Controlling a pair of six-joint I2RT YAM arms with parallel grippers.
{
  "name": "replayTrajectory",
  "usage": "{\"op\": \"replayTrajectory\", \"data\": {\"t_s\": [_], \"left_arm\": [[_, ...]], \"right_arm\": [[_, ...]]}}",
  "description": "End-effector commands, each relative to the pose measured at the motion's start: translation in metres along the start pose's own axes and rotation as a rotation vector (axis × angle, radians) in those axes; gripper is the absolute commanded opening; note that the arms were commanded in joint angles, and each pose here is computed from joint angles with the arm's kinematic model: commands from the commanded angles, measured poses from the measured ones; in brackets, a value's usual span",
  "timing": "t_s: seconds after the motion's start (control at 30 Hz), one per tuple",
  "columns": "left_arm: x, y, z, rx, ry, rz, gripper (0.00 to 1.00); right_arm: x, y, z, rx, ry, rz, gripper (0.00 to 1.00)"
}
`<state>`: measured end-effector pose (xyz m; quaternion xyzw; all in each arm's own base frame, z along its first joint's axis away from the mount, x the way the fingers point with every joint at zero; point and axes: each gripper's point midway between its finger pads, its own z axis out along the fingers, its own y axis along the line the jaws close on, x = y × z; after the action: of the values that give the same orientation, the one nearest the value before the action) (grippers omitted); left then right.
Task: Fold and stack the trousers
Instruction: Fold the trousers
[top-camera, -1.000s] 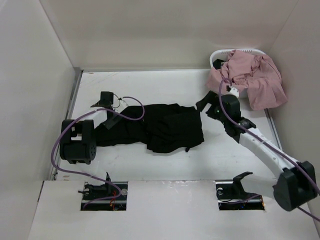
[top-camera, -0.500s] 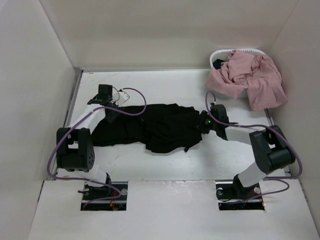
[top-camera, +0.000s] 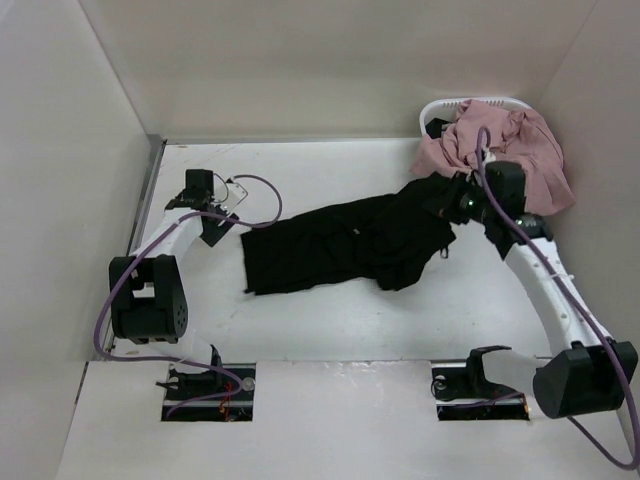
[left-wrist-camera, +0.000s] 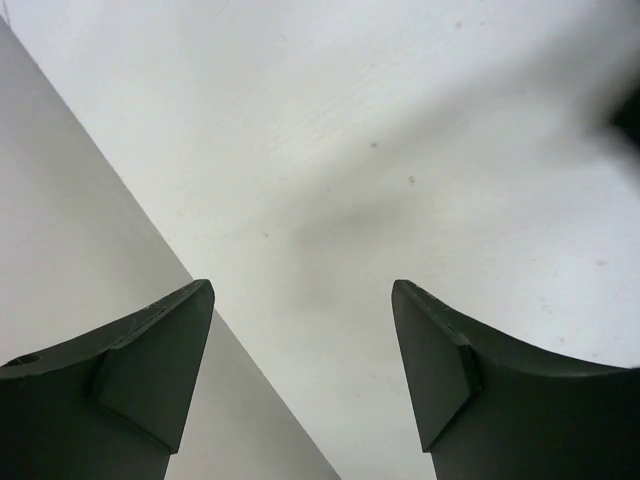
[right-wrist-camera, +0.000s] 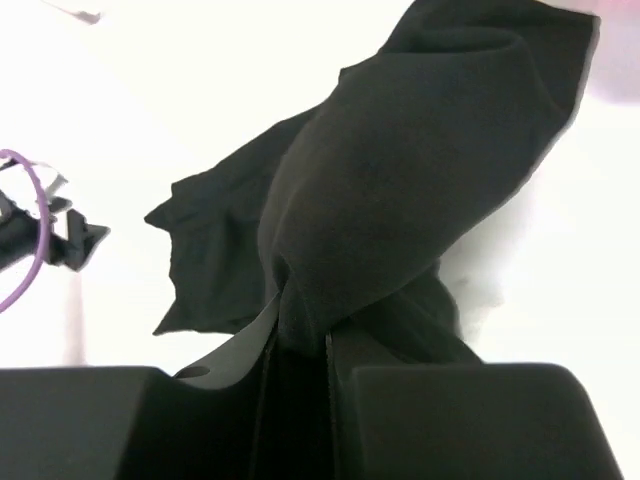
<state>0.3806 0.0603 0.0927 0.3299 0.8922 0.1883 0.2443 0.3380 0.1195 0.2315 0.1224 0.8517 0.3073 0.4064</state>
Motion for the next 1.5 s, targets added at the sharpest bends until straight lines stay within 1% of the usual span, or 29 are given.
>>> {"op": "replayTrajectory", "data": {"t_s": [0.0, 0.07, 0.13, 0.27, 0.37, 0.43, 0.5, 0.6, 0.67, 0.7, 0.73, 0.8, 0.9, 0.97, 1.03, 1.07, 1.13, 1.23, 1.3, 1.37, 1.43, 1.47], "left_arm": [[-0.015, -0.004, -0.001, 0.005, -0.032, -0.004, 0.71], [-0.018, -0.005, -0.001, 0.005, -0.039, -0.002, 0.71], [-0.02, -0.005, 0.0, 0.007, -0.042, -0.004, 0.72], [-0.019, -0.004, -0.001, 0.006, -0.044, -0.016, 0.72], [-0.016, -0.002, -0.001, 0.001, -0.042, -0.03, 0.72], [-0.01, 0.001, -0.002, -0.002, -0.038, -0.043, 0.72], [-0.005, 0.004, -0.003, -0.007, -0.033, -0.056, 0.72], [0.004, 0.009, -0.004, -0.012, -0.027, -0.076, 0.72], [0.009, 0.014, -0.004, -0.017, -0.024, -0.091, 0.72], [0.011, 0.016, -0.004, -0.02, -0.023, -0.102, 0.72], [0.012, 0.019, -0.004, -0.024, -0.025, -0.11, 0.72], [0.011, 0.021, -0.005, -0.029, -0.028, -0.121, 0.72], [0.007, 0.022, -0.007, -0.033, -0.038, -0.122, 0.71], [0.0, 0.025, -0.013, -0.048, -0.059, -0.124, 0.71], [-0.016, 0.023, -0.026, -0.051, -0.108, -0.122, 0.71], [-0.029, 0.017, -0.036, -0.043, -0.148, -0.11, 0.71], [-0.061, -0.007, -0.059, 0.003, -0.25, -0.047, 0.72], [-0.113, -0.069, -0.103, 0.124, -0.433, 0.081, 0.73], [-0.141, -0.112, -0.125, 0.227, -0.503, 0.132, 0.72], [-0.166, -0.163, -0.146, 0.378, -0.558, 0.155, 0.71], [-0.178, -0.217, -0.168, 0.546, -0.584, 0.191, 0.7], [-0.179, -0.242, -0.178, 0.62, -0.584, 0.218, 0.69]], "right_arm": [[-0.01, -0.001, -0.041, 0.164, 0.086, -0.233, 0.0], [-0.014, 0.017, -0.042, 0.198, 0.119, -0.322, 0.0], [-0.009, 0.042, -0.029, 0.213, 0.165, -0.404, 0.0], [0.029, 0.095, 0.021, 0.204, 0.257, -0.531, 0.01], [0.074, 0.118, 0.062, 0.199, 0.333, -0.602, 0.02], [0.113, 0.123, 0.083, 0.194, 0.41, -0.657, 0.03], [0.148, 0.122, 0.097, 0.195, 0.48, -0.694, 0.04], [0.198, 0.13, 0.104, 0.164, 0.555, -0.765, 0.09], [0.223, 0.147, 0.104, 0.107, 0.576, -0.795, 0.21], [0.234, 0.158, 0.102, 0.063, 0.589, -0.803, 0.34], [0.243, 0.17, 0.1, 0.012, 0.596, -0.801, 0.53], [0.251, 0.194, 0.092, -0.088, 0.604, -0.772, 1.0], [0.24, 0.23, 0.07, -0.248, 0.562, -0.721, 1.0], [0.216, 0.243, 0.053, -0.321, 0.492, -0.684, 1.0], [0.167, 0.234, 0.043, -0.321, 0.377, -0.61, 1.0], [0.141, 0.22, 0.043, -0.291, 0.321, -0.556, 1.0], [0.097, 0.171, 0.052, -0.158, 0.232, -0.438, 1.0], [0.054, 0.083, 0.077, 0.056, 0.122, -0.3, 1.0], [0.049, 0.045, 0.096, 0.126, 0.112, -0.256, 1.0], [0.057, 0.017, 0.114, 0.15, 0.139, -0.204, 1.0], [0.079, -0.009, 0.126, 0.181, 0.187, -0.164, 1.0], [0.094, -0.023, 0.128, 0.21, 0.222, -0.14, 0.98]]}}
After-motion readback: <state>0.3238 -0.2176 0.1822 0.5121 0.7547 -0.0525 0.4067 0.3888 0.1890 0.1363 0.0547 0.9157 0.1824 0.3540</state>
